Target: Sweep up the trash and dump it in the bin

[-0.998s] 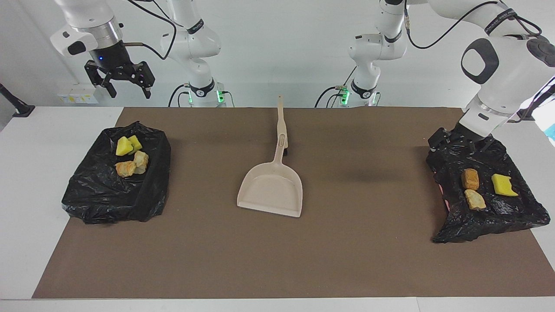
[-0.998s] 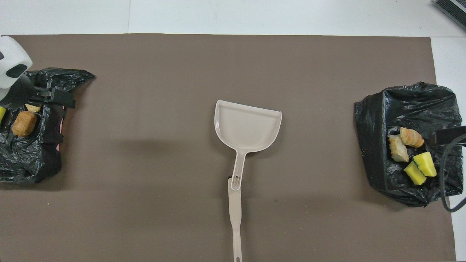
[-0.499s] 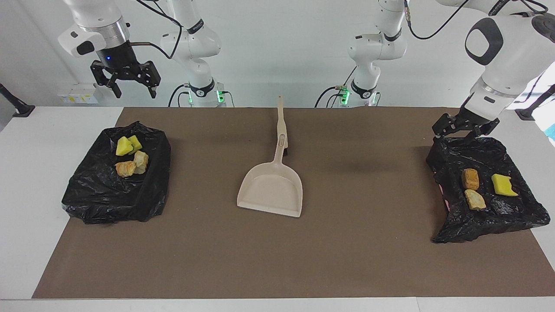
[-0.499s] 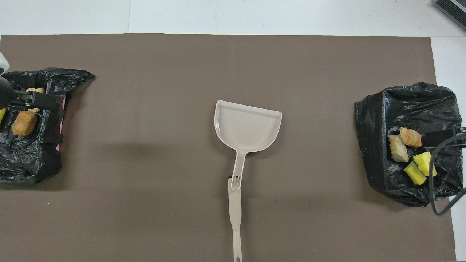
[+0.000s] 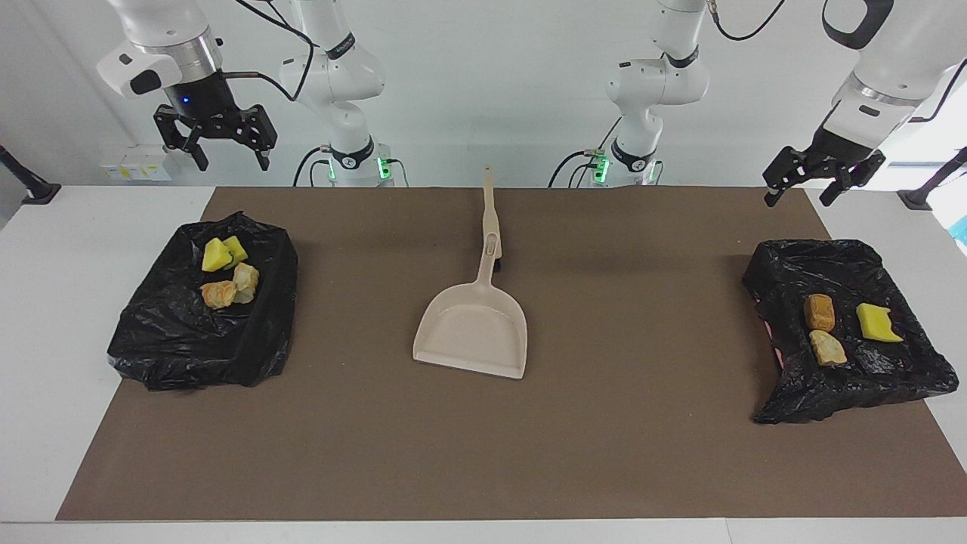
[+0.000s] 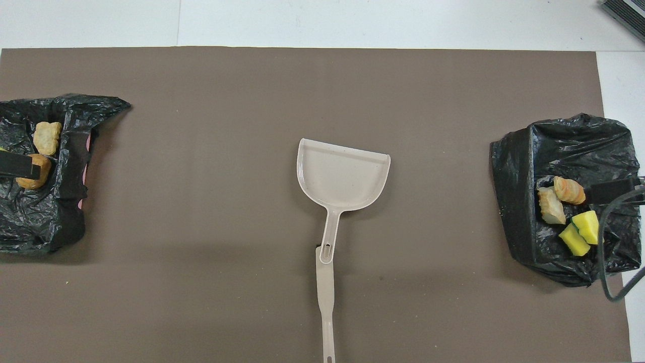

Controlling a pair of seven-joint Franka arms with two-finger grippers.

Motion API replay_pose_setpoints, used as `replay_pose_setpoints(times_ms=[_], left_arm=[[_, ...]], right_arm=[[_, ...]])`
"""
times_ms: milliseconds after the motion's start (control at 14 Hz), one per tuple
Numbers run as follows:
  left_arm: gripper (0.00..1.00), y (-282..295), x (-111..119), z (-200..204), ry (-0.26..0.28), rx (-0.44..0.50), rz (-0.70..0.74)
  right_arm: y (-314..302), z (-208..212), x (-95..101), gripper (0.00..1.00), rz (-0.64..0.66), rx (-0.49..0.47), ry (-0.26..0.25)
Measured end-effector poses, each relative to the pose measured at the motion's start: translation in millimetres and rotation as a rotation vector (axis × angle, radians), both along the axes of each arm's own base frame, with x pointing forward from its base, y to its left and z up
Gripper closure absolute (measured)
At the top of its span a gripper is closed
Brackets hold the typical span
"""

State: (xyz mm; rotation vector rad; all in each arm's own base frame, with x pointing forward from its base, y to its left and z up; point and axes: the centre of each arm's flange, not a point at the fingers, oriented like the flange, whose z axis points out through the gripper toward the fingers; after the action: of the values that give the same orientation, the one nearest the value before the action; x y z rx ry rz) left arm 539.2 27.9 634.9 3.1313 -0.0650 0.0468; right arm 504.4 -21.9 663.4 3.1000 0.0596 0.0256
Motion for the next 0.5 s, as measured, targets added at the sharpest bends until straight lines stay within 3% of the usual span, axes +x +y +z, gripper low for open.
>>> replay_pose_setpoints(times_ms=[499], left_arm=[[0.00, 2.8, -4.3, -3.2, 0.038, -0.001, -0.008]], right_arm=[[1.3, 0.4, 0.5, 0.00, 0.003, 0.000, 0.004]])
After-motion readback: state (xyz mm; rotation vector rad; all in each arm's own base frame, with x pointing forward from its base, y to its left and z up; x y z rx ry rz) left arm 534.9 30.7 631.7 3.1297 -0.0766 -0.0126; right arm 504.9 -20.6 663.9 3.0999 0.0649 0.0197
